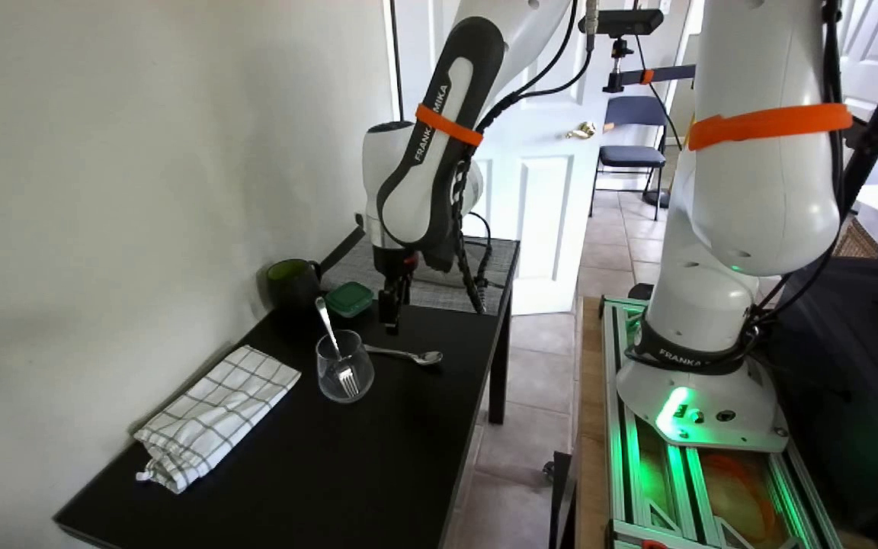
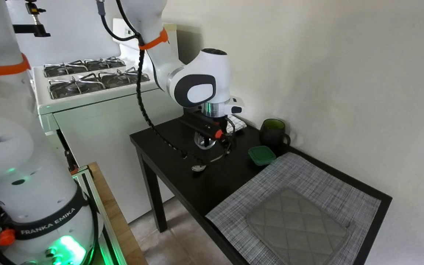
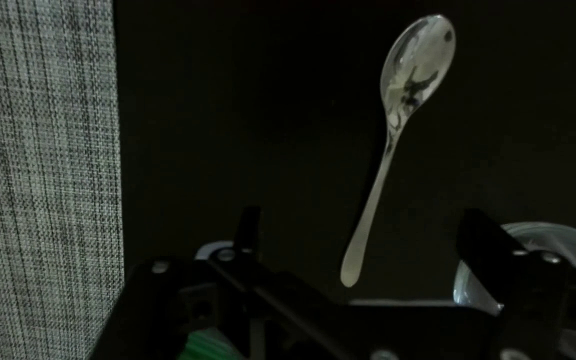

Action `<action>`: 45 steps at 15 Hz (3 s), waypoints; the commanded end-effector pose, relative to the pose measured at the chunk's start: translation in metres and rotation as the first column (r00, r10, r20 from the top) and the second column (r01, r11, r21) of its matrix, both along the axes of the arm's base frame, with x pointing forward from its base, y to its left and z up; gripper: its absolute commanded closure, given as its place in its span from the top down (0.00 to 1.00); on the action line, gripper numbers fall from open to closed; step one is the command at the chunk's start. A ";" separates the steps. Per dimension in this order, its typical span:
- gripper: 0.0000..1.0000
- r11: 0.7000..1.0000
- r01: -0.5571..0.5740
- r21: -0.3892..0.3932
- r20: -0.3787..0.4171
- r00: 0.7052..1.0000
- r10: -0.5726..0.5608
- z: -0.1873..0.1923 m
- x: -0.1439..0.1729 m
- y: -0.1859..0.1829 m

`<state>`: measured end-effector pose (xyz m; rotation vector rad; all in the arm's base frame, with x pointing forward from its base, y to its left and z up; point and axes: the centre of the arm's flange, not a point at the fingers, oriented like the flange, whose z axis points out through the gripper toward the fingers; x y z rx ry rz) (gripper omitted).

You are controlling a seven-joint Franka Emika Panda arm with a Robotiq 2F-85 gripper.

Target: Lift the folk and spoon from the table and put them in the glass cup

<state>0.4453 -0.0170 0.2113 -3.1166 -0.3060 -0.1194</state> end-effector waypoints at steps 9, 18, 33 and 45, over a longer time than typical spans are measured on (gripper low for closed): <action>1.00 0.999 0.041 -0.009 -0.050 0.998 -0.041 -0.037 0.022 0.023; 0.79 0.996 0.090 -0.011 -0.063 0.994 -0.090 -0.055 0.036 0.024; 0.00 0.995 0.098 -0.006 -0.059 0.993 -0.099 -0.060 0.042 0.026; 0.03 0.989 0.092 0.118 0.102 0.989 -0.104 0.031 0.016 0.007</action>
